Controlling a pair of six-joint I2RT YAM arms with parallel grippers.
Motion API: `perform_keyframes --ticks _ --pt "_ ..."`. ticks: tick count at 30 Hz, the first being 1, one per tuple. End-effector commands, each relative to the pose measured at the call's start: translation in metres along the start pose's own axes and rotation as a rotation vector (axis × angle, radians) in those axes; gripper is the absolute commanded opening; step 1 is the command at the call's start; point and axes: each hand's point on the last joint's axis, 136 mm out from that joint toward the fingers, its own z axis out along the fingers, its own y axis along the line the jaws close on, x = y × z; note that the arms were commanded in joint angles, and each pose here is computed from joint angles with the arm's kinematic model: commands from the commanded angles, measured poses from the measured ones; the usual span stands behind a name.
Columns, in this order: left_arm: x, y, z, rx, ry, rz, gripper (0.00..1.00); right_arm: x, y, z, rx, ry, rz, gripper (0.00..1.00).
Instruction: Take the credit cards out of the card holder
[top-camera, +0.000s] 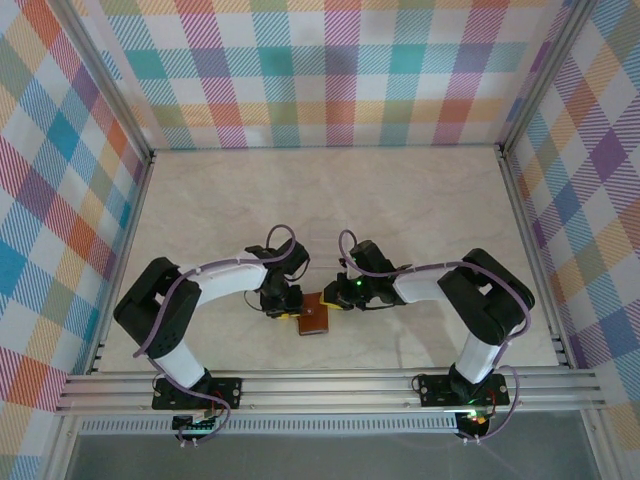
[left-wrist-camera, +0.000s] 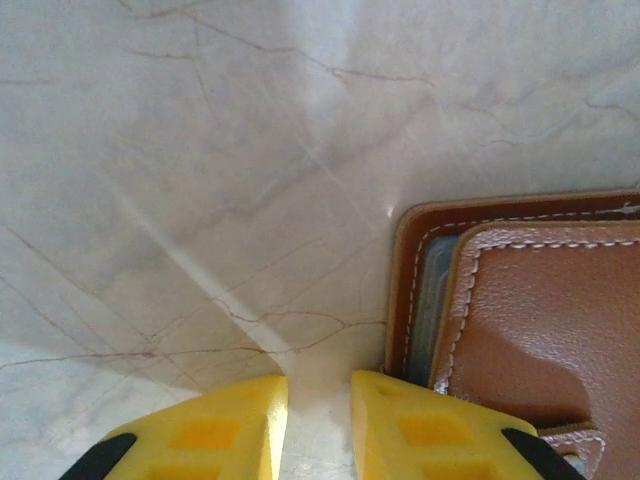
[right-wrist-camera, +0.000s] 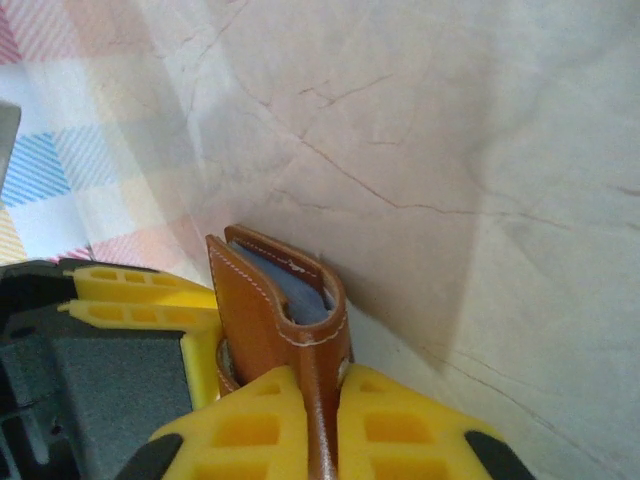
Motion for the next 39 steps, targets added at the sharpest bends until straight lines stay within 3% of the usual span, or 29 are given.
perform_keyframes --ticks 1,5,9,13,16,26,33,39 --pt "-0.016 -0.023 -0.002 0.068 -0.07 0.037 0.27 0.012 0.004 -0.004 0.009 0.007 -0.014 0.03" --pt "-0.023 -0.025 -0.038 0.08 -0.175 0.044 0.35 0.008 -0.004 -0.018 0.103 -0.06 0.008 0.0" --pt "-0.016 -0.043 -0.052 0.088 -0.175 0.099 0.36 0.008 -0.003 -0.017 0.106 -0.072 0.029 0.0" --pt "-0.004 -0.07 -0.044 0.163 -0.125 0.133 0.35 0.01 -0.002 -0.013 0.094 -0.066 0.044 0.0" --pt "0.003 -0.072 -0.034 0.146 -0.093 0.147 0.34 0.011 -0.002 -0.014 0.091 -0.072 0.049 0.0" --pt "0.013 -0.053 -0.006 0.042 -0.042 0.147 0.33 0.013 -0.006 -0.012 0.097 -0.072 0.059 0.0" --pt "0.017 -0.041 -0.01 -0.001 -0.055 0.154 0.27 0.012 -0.007 -0.012 0.105 -0.077 0.065 0.0" --pt "0.02 -0.043 -0.006 0.015 -0.038 0.163 0.31 0.013 -0.007 -0.011 0.104 -0.07 0.068 0.0"
